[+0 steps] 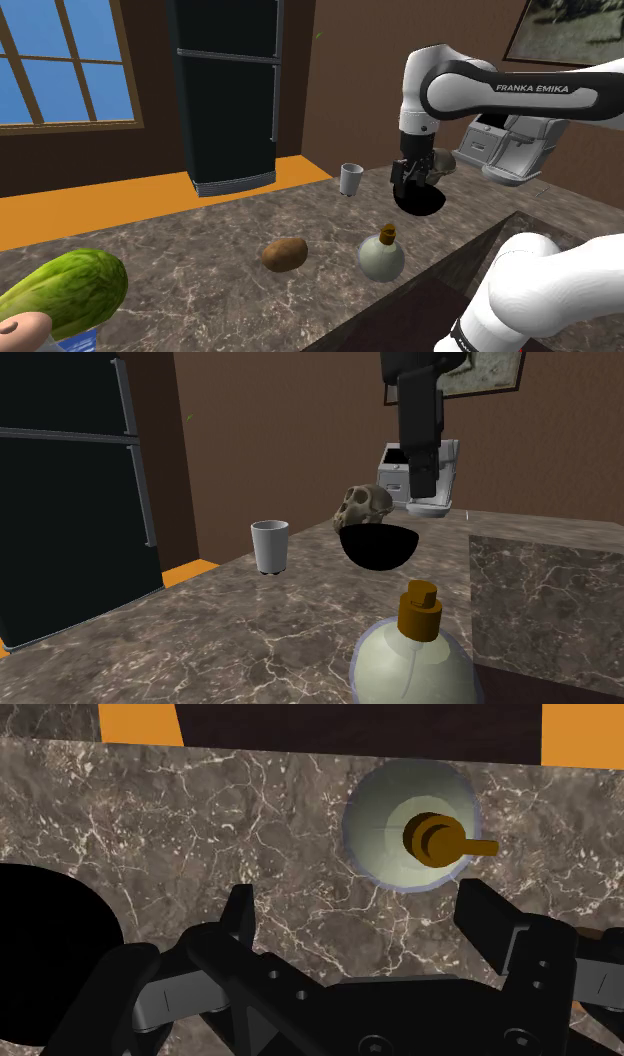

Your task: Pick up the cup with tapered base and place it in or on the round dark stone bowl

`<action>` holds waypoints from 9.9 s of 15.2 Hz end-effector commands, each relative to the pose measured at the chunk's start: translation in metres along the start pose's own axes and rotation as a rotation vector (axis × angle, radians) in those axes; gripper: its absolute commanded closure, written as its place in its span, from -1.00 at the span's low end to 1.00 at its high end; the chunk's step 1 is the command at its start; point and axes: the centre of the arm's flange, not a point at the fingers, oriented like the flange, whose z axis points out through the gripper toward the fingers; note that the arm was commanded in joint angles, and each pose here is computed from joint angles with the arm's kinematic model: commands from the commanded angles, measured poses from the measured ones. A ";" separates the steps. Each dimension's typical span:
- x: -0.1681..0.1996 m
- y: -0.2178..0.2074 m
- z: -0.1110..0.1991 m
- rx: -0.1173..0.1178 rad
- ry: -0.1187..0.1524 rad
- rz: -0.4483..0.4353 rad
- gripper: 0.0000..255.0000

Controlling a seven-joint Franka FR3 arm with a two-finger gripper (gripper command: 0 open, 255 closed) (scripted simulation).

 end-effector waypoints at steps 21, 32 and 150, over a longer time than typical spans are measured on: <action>0.234 0.083 0.056 0.000 0.069 0.014 -1.00; 0.363 0.130 0.079 0.001 0.107 0.022 -1.00; 0.116 0.288 0.019 0.001 0.109 0.022 -1.00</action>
